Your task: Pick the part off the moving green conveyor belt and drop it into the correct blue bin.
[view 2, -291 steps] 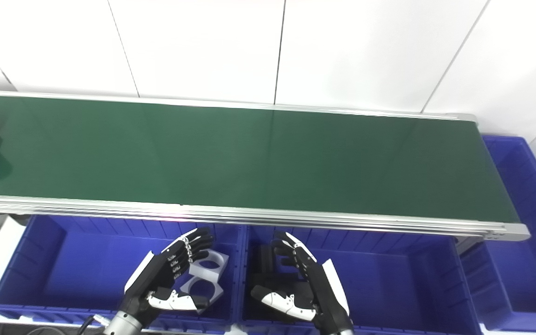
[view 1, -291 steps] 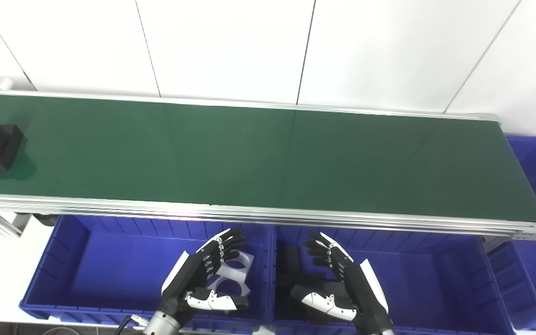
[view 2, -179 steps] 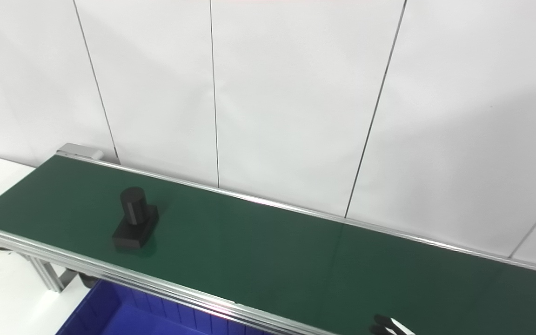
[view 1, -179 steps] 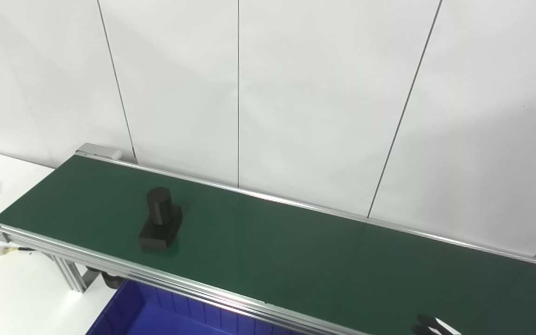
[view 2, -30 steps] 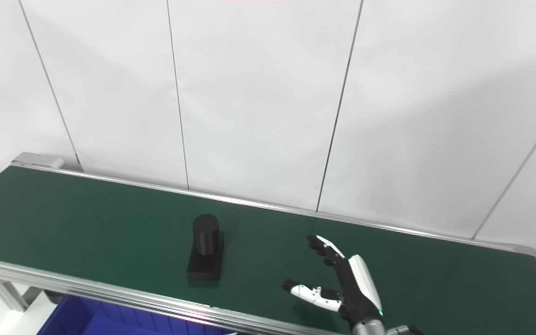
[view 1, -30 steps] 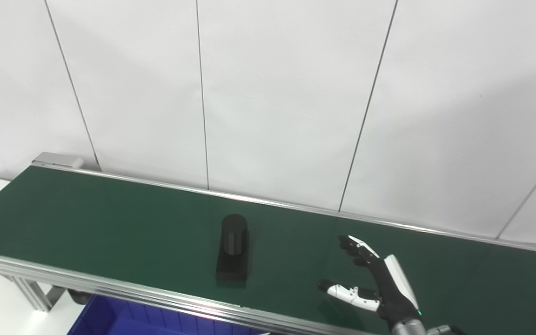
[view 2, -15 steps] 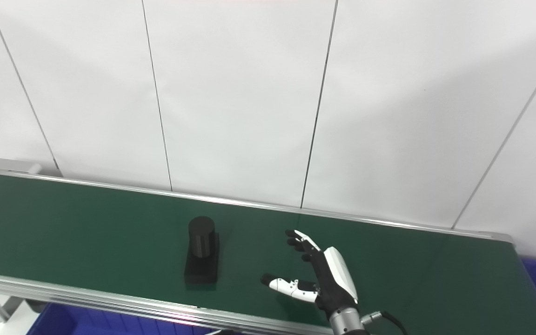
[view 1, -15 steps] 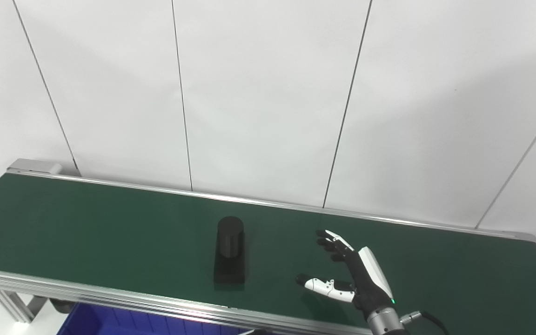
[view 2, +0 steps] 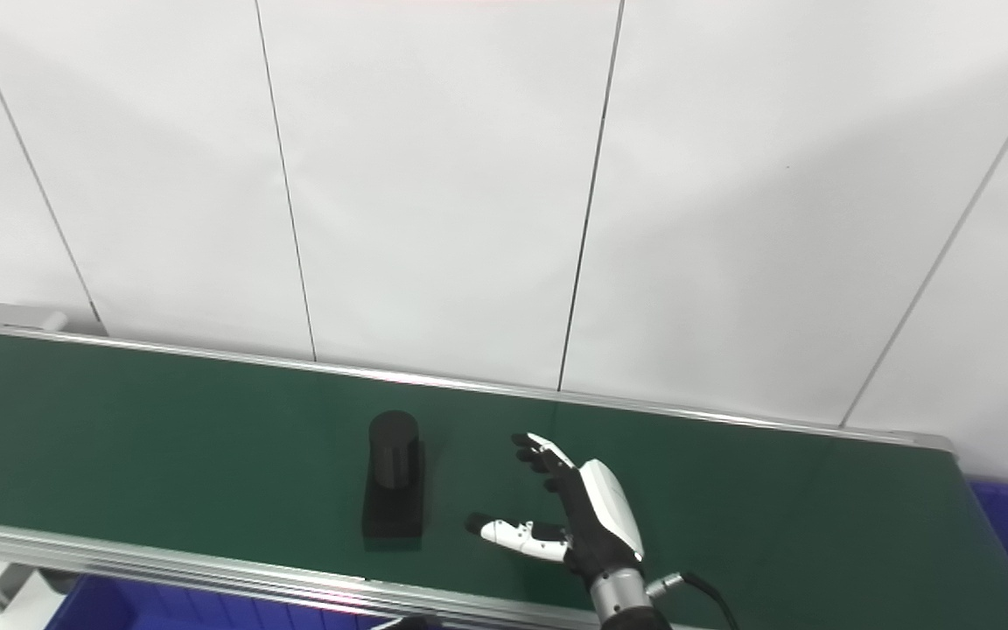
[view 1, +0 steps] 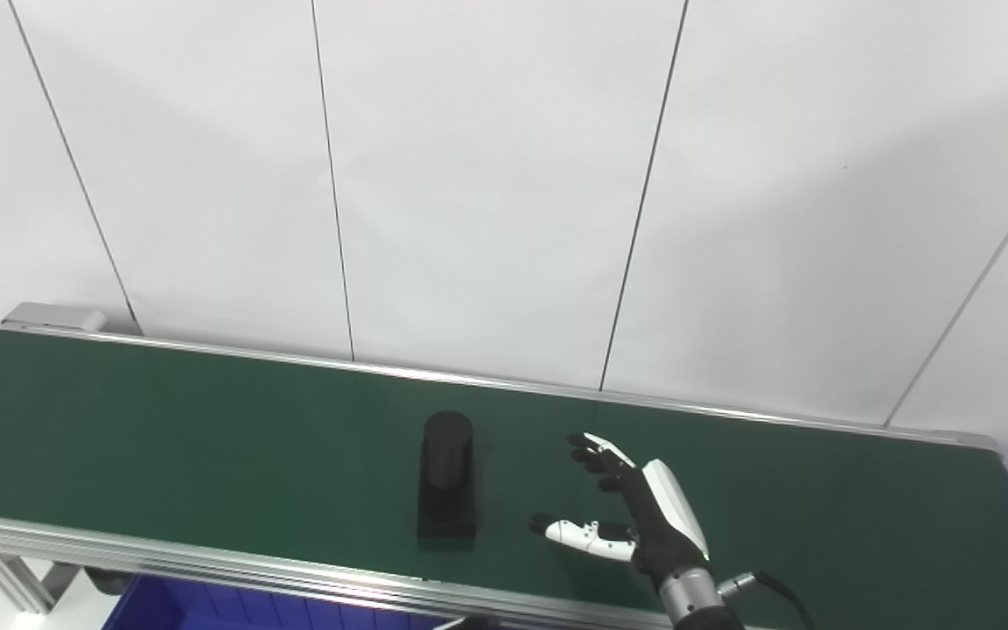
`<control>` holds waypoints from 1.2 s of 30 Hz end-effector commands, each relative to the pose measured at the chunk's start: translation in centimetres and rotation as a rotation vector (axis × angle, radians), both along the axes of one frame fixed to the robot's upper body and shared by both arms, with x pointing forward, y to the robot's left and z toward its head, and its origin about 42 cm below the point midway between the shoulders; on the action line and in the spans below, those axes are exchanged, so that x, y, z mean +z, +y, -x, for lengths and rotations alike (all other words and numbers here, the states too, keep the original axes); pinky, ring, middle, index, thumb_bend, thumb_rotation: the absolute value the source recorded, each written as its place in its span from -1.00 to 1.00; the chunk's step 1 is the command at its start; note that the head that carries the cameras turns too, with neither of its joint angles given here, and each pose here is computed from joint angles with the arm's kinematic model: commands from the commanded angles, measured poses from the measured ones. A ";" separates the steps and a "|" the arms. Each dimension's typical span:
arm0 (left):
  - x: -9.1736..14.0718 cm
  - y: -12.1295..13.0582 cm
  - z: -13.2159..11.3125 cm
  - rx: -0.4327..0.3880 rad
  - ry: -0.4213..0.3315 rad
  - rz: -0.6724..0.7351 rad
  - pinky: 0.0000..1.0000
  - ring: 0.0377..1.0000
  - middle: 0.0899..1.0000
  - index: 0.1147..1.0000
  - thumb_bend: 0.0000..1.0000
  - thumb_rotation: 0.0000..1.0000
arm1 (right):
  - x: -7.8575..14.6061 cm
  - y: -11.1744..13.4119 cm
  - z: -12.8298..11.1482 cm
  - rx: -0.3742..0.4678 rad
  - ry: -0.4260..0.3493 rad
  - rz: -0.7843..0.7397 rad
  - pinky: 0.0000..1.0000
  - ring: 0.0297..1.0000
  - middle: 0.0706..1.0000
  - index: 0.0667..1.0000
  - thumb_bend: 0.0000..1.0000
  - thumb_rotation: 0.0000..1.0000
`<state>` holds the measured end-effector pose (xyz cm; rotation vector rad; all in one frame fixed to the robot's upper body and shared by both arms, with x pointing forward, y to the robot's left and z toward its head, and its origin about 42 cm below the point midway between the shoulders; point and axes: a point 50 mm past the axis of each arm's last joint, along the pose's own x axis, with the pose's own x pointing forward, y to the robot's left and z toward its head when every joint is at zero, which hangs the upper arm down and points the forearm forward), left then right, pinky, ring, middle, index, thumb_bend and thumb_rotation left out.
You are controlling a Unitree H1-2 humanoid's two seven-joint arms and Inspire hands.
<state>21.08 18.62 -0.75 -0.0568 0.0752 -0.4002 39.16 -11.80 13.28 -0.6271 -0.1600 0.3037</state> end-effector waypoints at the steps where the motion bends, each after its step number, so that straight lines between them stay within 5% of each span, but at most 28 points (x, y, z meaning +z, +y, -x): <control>1: 1.0 0.1 -0.5 -0.003 -0.064 0.014 0.67 0.70 0.66 0.67 1.00 -0.75 | 2.4 1.2 -1.1 0.029 -0.103 -0.022 0.52 0.63 0.60 0.68 0.46 -0.18; 27: 1.0 -0.5 -0.2 -0.009 -0.067 0.014 0.70 0.72 0.67 0.66 1.00 -0.77 | 2.6 2.9 -4.2 0.060 -0.101 -0.009 0.54 0.62 0.60 0.63 0.52 -0.33; 33: 1.1 -0.6 -0.1 -0.008 -0.068 0.012 0.70 0.72 0.68 0.66 1.00 -0.78 | 2.5 3.1 -5.0 0.050 -0.075 0.020 0.33 0.49 0.60 0.66 0.54 -0.27; 36: 1.1 -0.7 -0.1 -0.010 -0.070 0.017 0.71 0.72 0.68 0.66 1.00 -0.77 | 2.4 3.1 -5.2 0.047 -0.057 0.043 0.45 0.60 0.63 0.68 0.54 -0.19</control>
